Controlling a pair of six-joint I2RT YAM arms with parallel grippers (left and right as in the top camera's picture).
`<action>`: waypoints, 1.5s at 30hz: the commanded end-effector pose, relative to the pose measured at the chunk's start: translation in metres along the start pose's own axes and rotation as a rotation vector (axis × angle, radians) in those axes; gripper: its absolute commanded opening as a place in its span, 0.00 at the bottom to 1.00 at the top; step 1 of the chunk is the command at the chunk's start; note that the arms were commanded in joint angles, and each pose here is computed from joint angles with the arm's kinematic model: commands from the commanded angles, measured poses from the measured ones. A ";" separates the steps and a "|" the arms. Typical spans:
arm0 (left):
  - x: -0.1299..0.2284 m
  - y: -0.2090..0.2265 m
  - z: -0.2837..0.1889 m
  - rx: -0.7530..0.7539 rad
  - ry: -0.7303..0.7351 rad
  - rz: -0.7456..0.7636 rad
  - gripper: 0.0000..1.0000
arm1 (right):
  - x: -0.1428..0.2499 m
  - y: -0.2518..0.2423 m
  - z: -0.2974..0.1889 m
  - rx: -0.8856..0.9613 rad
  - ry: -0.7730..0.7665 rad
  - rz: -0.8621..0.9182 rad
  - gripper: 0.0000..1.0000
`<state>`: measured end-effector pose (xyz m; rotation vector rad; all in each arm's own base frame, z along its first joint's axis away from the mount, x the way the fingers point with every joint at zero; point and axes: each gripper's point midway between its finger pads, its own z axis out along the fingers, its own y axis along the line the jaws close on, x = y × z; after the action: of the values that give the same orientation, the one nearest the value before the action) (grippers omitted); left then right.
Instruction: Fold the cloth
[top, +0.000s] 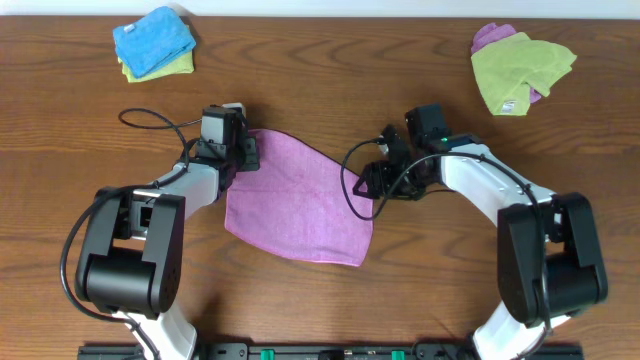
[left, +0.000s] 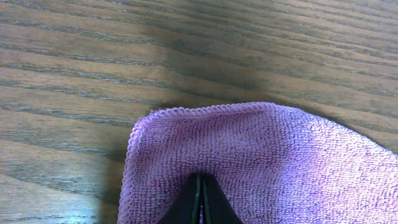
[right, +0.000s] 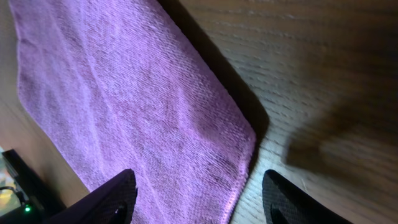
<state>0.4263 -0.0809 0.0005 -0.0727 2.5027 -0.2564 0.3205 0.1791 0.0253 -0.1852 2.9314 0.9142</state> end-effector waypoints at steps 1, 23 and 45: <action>0.007 0.007 0.005 -0.029 0.025 0.014 0.06 | 0.006 -0.003 0.011 -0.033 0.036 0.006 0.66; 0.007 0.007 0.005 -0.029 0.025 0.013 0.06 | -0.044 0.042 0.027 -0.360 -0.092 0.012 0.67; 0.007 0.007 0.004 -0.030 0.025 0.014 0.06 | -0.023 0.010 0.019 -0.209 -0.038 0.067 0.51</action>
<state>0.4263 -0.0808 0.0005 -0.0729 2.5031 -0.2559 0.3376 0.2156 0.0191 -0.0217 2.8173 1.3696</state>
